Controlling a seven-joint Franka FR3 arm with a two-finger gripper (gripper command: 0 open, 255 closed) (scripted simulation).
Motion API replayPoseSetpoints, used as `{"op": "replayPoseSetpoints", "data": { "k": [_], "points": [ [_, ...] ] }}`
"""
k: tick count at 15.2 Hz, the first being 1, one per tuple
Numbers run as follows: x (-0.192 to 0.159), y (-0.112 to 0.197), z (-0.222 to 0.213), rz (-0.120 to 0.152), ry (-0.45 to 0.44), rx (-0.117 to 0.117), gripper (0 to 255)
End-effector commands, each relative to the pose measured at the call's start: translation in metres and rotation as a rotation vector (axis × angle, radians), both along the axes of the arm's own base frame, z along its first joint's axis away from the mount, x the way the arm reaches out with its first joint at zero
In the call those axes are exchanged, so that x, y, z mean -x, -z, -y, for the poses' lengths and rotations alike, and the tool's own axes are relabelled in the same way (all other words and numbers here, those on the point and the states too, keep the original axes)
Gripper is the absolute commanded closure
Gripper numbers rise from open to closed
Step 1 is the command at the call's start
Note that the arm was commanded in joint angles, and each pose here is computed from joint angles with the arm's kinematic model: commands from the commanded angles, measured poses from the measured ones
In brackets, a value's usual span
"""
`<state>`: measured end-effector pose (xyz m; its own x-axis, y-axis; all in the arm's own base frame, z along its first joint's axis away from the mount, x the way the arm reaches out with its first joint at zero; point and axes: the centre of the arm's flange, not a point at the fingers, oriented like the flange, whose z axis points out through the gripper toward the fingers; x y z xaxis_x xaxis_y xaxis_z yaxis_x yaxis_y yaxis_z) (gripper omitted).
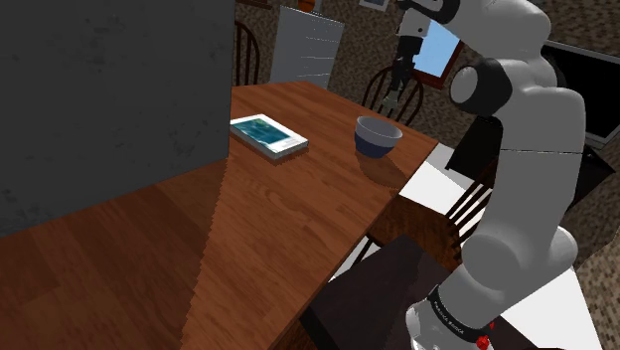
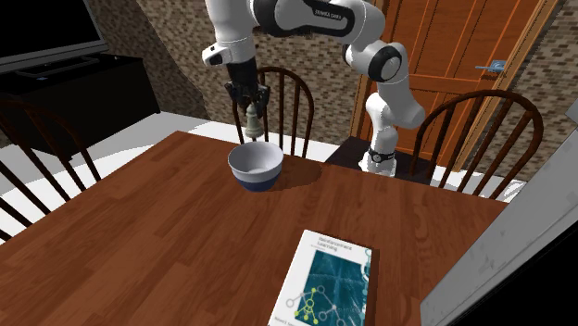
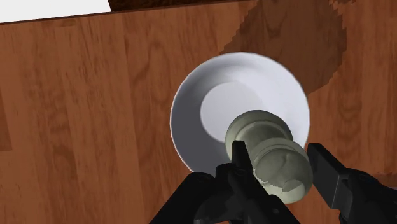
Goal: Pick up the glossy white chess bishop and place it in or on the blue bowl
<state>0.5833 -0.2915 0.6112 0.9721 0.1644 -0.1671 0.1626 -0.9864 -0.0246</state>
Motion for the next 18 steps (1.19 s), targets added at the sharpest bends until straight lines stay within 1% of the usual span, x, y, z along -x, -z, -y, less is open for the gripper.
{"op": "replayPoseSetpoints", "data": {
  "k": [1, 14, 15, 18],
  "points": [
    [-0.002, 0.009, 0.003, 0.002, -0.002, 0.001, 255],
    [-0.002, 0.077, 0.003, 0.002, -0.002, 0.001, 255],
    [-0.002, 0.087, 0.003, 0.002, -0.002, 0.001, 255],
    [-0.002, 0.087, 0.003, 0.002, -0.002, 0.001, 255]
  ]
}}
